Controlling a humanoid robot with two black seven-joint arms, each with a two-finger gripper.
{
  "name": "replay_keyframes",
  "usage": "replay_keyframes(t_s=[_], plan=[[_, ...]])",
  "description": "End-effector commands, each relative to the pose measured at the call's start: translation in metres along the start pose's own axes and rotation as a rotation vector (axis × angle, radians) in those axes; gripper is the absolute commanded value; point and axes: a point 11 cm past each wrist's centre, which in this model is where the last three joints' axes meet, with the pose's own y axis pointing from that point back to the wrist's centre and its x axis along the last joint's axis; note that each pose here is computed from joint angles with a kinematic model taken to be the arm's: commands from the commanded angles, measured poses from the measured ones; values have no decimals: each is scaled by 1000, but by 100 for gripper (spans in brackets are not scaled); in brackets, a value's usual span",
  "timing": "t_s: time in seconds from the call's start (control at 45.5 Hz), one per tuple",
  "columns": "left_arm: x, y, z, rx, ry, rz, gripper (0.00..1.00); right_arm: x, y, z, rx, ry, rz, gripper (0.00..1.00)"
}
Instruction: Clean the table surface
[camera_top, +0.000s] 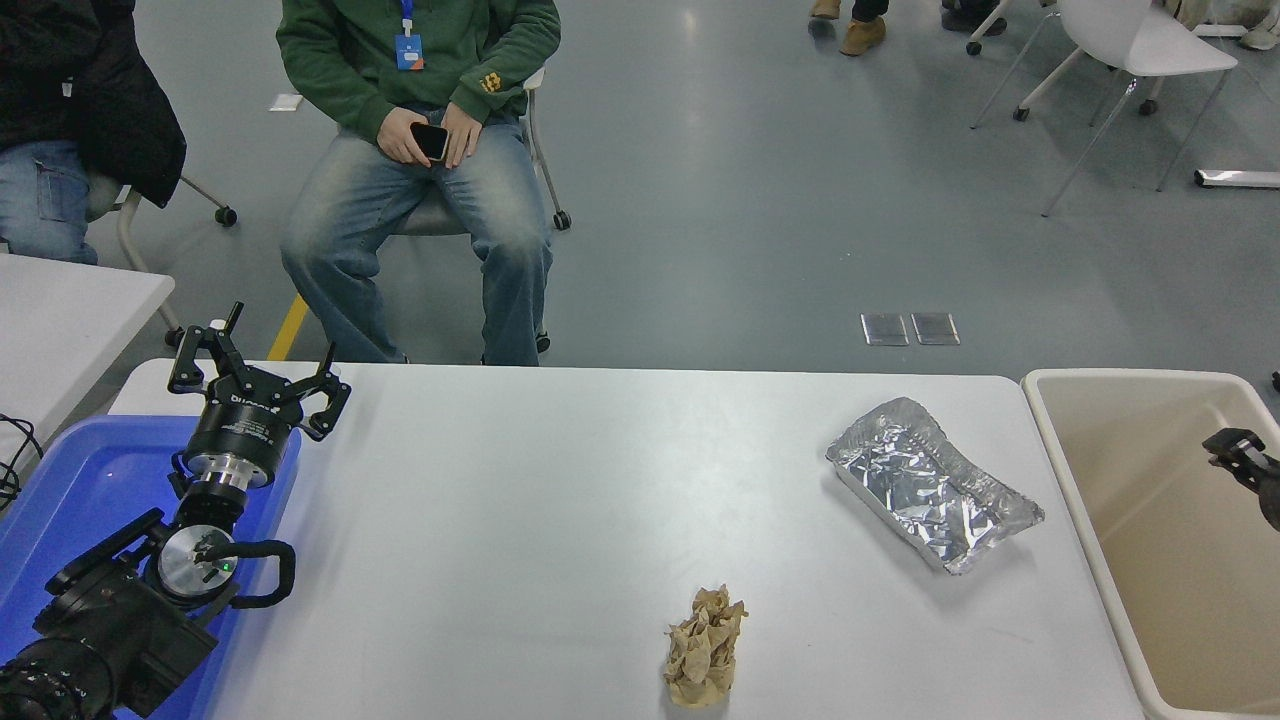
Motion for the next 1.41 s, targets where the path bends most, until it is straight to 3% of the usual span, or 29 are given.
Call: replay_keyframes(t_s=[0.0,0.637,1.385], plan=[[0,0,0,-1,1,0,100,-2,2,-24,77,-135,-24,100],[0,0,1,-2,0,1,100,-40,45,-149,450,-444,-281,100],[0,0,0,1,-1,0,100,-172,85,-232,564,-896,-715,100]])
